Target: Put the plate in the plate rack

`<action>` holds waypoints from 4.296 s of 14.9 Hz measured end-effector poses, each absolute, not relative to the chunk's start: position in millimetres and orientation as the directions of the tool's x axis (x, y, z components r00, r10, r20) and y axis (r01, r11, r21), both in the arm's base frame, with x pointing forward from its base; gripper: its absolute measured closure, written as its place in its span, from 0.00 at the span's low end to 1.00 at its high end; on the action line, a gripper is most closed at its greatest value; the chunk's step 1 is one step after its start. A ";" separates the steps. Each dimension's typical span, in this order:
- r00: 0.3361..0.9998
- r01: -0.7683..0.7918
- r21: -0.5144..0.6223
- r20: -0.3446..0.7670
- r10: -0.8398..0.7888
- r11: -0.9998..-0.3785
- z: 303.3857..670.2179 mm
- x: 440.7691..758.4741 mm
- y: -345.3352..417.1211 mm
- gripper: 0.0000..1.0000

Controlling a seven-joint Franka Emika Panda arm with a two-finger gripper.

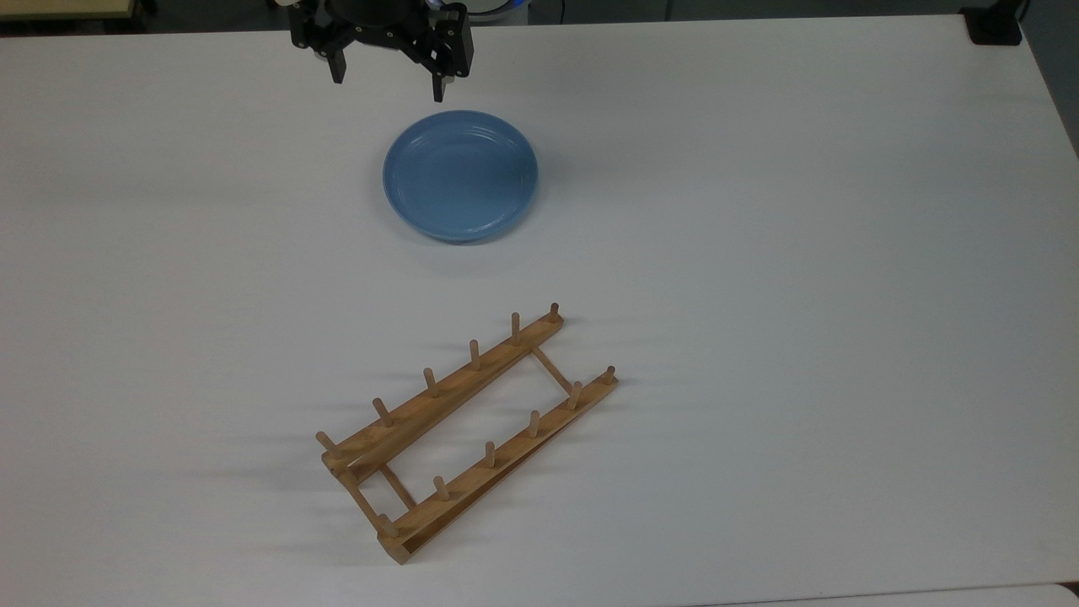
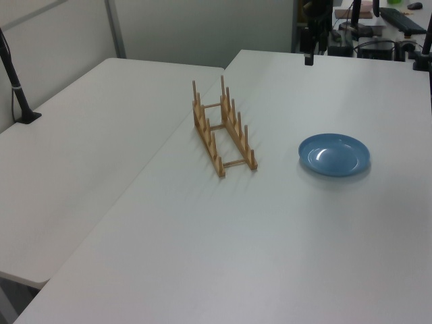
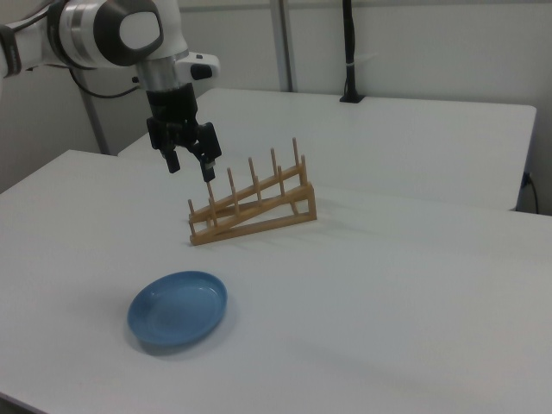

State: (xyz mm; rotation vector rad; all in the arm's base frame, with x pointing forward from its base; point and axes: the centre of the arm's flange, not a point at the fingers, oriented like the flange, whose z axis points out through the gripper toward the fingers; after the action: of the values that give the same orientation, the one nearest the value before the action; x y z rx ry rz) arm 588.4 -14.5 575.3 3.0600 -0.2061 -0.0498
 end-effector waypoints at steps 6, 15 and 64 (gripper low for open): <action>0.990 -0.135 0.076 -0.027 -0.137 -0.988 575.3 588.4 -15.6 0.00; 0.978 0.178 0.049 -0.120 0.171 -0.983 561.1 580.9 -25.7 0.00; 0.842 0.497 0.019 -0.250 0.478 -0.867 339.3 594.5 -68.8 0.36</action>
State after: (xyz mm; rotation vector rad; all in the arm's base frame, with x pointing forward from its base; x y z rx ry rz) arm 594.5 -68.8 339.3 2.9354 0.7782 -0.3660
